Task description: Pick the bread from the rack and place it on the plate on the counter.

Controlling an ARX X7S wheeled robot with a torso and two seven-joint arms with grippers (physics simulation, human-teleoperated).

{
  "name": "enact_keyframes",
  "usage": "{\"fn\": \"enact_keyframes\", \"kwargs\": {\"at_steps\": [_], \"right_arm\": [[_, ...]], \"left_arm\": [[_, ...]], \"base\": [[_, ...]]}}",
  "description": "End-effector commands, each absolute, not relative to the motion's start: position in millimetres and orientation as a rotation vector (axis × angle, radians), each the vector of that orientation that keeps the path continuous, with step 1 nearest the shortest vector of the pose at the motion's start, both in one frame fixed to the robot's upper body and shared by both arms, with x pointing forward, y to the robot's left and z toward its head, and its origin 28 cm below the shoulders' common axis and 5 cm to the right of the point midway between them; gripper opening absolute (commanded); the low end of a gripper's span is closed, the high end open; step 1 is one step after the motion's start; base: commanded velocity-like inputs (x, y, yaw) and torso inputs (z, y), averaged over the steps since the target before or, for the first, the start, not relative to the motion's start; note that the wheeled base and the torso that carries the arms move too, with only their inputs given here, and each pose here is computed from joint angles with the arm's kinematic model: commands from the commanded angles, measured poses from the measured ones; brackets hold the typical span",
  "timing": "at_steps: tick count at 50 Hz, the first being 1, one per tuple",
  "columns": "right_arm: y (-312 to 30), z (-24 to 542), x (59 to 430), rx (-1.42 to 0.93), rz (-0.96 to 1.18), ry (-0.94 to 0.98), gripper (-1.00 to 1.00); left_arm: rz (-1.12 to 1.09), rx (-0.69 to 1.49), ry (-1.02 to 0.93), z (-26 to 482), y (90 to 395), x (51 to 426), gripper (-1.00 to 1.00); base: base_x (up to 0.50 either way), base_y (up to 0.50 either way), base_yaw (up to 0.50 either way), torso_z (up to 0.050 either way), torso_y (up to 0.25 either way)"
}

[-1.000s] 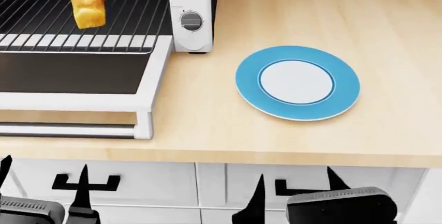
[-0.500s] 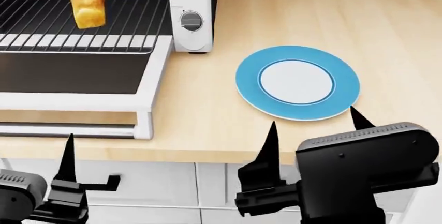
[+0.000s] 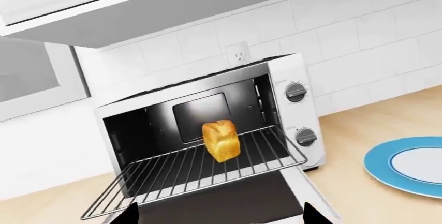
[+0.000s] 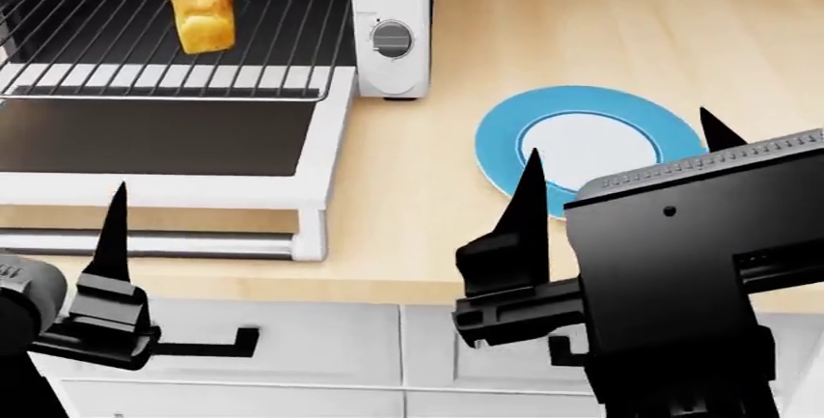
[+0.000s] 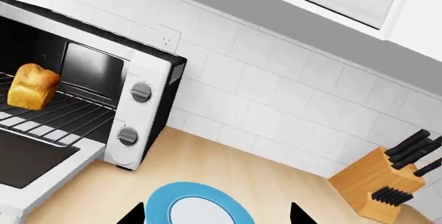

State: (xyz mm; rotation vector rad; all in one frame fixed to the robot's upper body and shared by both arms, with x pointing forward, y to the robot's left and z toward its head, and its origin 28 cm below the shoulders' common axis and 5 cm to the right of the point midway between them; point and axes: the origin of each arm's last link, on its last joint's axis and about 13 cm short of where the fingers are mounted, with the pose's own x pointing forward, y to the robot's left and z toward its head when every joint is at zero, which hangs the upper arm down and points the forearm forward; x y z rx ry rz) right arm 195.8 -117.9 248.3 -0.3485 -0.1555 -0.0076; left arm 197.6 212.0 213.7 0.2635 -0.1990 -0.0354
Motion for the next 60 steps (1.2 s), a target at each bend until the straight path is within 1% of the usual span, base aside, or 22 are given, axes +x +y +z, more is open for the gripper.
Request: {"fn": "enact_keyframes", "kwargs": {"at_steps": [1,18,19,20,23,60], "right_arm": [[-117,267,188,-0.368,-0.002,-0.212,1.0],[-117,274,186,-0.366,-0.005,-0.233,1.0],[-117,276,185,-0.346,0.0,-0.264,1.0],[-117,276,186,-0.36,-0.003,-0.244,1.0],[-115,281,183,-0.374,-0.007,-0.27,1.0],[-112,286,178,-0.378,0.01,-0.286,1.0]], "left_arm": [[-0.014,0.238,-0.227,230,215,193,1.0],[-0.018,0.247,-0.219,227,214,194,1.0],[-0.02,0.248,-0.218,228,213,194,1.0],[-0.02,0.249,-0.218,228,213,194,1.0],[-0.023,0.252,-0.22,230,212,194,1.0],[-0.025,0.255,-0.227,231,214,189,1.0]], "base": [[0.0,0.5,0.0,0.05,0.023],[0.0,0.5,0.0,0.05,0.024],[0.0,0.02,0.0,0.05,0.025],[0.0,0.0,0.0,0.05,0.025],[0.04,0.0,0.0,0.05,0.025],[0.32,0.0,0.0,0.05,0.024]]}}
